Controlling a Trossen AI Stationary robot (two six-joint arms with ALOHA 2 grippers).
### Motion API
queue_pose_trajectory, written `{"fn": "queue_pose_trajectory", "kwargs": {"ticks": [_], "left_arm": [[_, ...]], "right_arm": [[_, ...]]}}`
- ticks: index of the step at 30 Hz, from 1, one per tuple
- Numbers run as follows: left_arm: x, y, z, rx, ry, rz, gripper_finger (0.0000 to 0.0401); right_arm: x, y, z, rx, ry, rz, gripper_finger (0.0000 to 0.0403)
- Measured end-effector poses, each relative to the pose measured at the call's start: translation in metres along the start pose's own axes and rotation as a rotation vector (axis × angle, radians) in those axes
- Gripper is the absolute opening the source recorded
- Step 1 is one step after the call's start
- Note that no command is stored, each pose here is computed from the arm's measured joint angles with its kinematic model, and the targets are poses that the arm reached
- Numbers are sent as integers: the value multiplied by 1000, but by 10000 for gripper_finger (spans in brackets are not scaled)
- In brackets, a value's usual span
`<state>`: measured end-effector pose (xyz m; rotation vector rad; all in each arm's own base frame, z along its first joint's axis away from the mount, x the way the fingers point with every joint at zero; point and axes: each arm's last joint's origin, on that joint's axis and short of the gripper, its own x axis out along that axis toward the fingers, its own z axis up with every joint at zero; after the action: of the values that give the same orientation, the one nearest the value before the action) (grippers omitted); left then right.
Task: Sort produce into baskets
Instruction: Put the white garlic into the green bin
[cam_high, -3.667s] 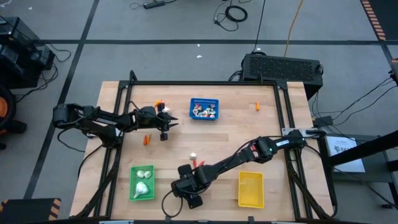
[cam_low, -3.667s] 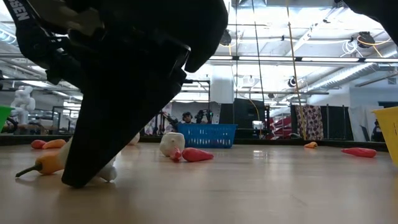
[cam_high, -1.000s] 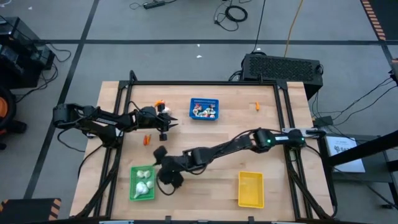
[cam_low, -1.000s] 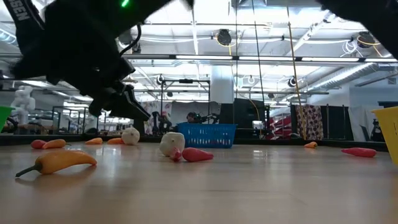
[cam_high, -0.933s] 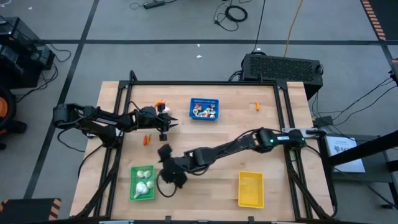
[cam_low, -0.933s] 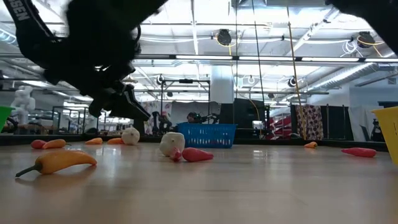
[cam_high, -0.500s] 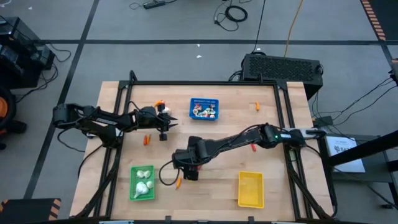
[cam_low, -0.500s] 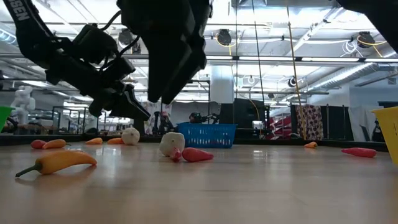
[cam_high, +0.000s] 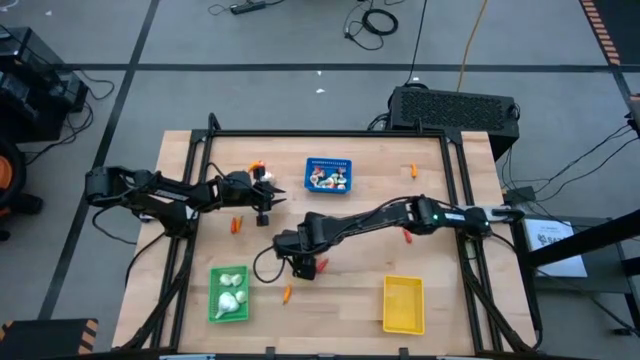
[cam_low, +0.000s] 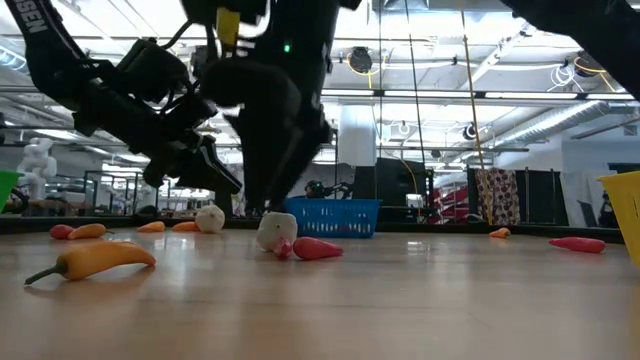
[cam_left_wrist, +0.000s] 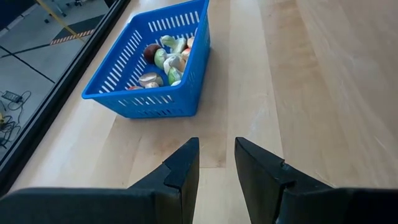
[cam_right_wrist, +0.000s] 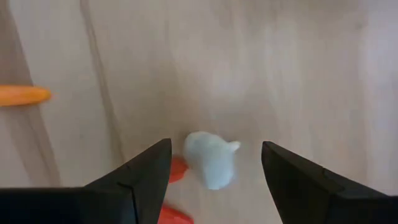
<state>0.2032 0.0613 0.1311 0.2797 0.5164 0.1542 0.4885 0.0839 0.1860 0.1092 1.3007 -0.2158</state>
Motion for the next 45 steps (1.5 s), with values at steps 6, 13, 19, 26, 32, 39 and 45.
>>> {"fn": "queue_pose_trajectory", "kwargs": {"ticks": [6, 13, 19, 26, 32, 39, 45], "left_arm": [[0, 0, 0, 0, 0, 0, 111], [0, 0, 0, 0, 0, 1, 111], [0, 0, 0, 0, 1, 1, 111], [0, 0, 0, 0, 1, 1, 111], [0, 0, 0, 0, 0, 1, 111], [0, 0, 0, 0, 0, 1, 111], [0, 0, 0, 0, 1, 1, 111]], "right_arm": [[16, -4, -2, 7, 52, -5, 240], [27, -7, -2, 34, 72, -17, 240], [42, -5, -3, 36, 100, 1, 240], [42, -4, -4, 38, 100, 0, 206], [42, -3, -2, 27, 88, 6, 151], [32, 3, 10, -37, -65, 35, 124], [17, 27, 32, -253, -383, 103, 131]]}}
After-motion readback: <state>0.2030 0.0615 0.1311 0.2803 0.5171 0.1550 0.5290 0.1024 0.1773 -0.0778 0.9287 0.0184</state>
